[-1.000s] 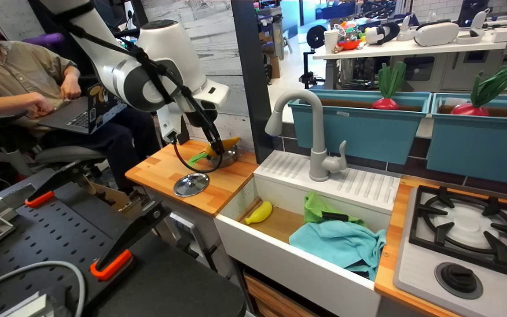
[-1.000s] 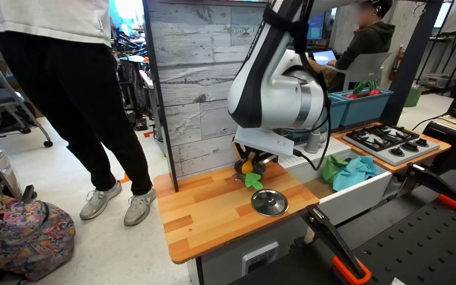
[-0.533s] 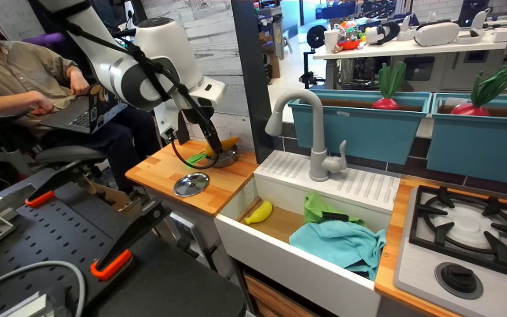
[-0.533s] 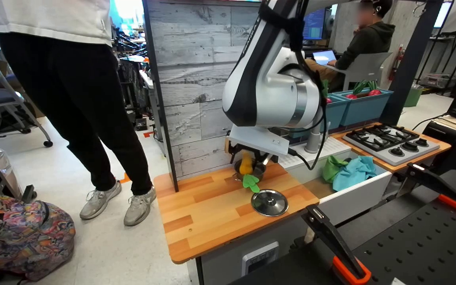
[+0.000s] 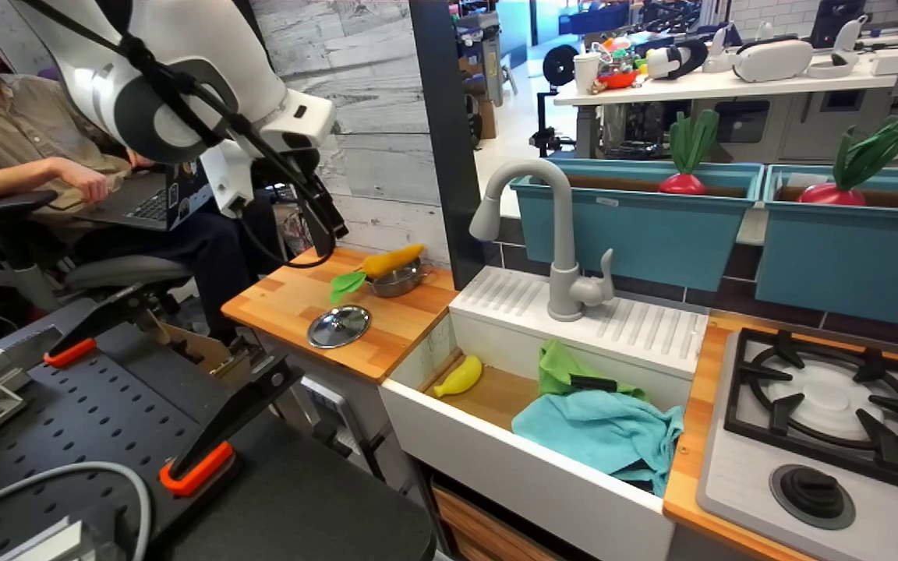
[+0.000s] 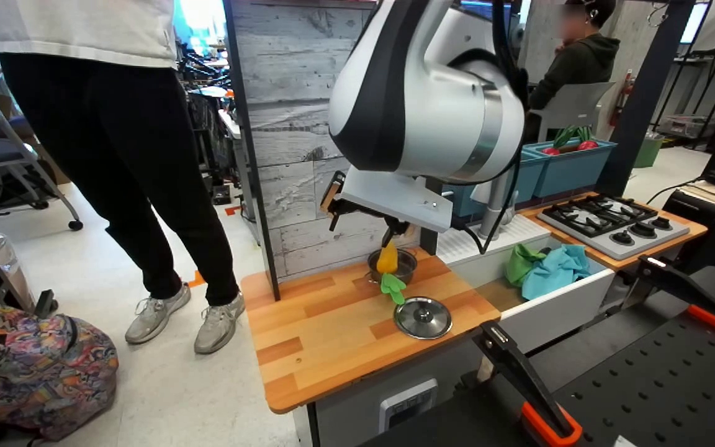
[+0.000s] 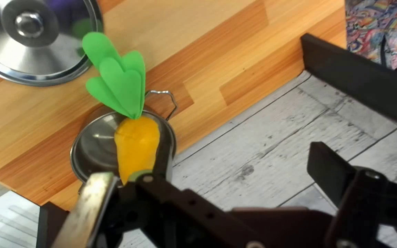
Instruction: Put the carrot plushie in the pot
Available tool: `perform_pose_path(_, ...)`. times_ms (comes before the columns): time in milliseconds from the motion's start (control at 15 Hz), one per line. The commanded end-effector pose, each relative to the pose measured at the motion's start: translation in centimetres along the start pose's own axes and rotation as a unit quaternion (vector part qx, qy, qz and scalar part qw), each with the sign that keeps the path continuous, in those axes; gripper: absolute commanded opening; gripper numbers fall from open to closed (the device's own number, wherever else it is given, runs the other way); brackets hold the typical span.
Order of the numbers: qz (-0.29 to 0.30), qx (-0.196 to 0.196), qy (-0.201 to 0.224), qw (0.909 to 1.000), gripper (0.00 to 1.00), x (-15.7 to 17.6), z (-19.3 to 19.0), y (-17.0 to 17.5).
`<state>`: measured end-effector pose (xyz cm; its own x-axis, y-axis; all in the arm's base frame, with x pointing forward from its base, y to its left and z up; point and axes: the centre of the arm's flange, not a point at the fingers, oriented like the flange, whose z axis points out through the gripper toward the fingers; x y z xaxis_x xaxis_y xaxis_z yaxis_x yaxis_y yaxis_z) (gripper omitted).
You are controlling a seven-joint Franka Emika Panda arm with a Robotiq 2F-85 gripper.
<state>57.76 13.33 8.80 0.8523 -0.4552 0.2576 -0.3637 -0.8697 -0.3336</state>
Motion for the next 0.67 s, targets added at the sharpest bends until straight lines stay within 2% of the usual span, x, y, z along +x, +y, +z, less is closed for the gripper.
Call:
perform_pose_path(0,-0.005,0.001,-0.002,1.0000,1.00,-0.63,-0.71,-0.22)
perform_pose_path(600,-0.011,-0.003,-0.005,0.9999,1.00,-1.00,-1.46,0.19)
